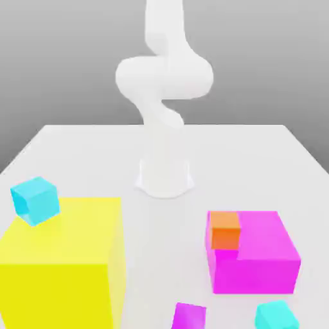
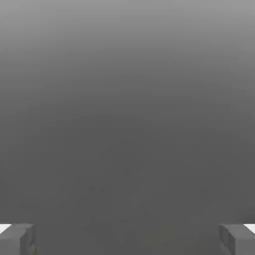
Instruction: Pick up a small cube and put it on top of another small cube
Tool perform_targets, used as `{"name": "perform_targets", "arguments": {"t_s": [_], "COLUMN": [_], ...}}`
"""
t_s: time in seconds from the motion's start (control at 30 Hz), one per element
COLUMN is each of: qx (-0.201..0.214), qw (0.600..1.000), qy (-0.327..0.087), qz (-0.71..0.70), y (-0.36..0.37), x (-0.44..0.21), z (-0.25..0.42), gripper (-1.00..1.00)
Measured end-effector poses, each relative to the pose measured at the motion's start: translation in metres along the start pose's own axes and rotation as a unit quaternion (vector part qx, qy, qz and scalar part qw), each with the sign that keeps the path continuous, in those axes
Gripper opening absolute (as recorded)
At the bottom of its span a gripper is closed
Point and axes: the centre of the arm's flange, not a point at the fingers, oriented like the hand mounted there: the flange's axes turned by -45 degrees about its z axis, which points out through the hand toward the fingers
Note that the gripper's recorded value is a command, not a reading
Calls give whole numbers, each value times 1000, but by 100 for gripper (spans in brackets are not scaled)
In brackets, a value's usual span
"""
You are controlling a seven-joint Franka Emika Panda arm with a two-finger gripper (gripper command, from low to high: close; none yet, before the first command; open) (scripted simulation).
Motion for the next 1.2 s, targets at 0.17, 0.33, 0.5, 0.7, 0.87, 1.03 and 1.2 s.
{"name": "perform_targets", "arguments": {"t_s": [0.17, 0.33, 0.5, 0.7, 0.87, 1.03, 1.2], "qx": [-7, -8, -3, 13, 29, 46, 47], "qw": [998, 991, 981, 963, 945, 928, 927], "qy": [-64, -125, -184, -254, -311, -354, -357], "qz": [-19, -39, -59, -85, -98, -106, -107], "y": [-29, -59, -90, -133, -161, -185, -187], "x": [-1, -19, -53, -114, -177, -243, -273], "z": [90, 175, 255, 341, 401, 451, 482], "gripper": [0, 0, 0, 0, 0, 0, -100]}}
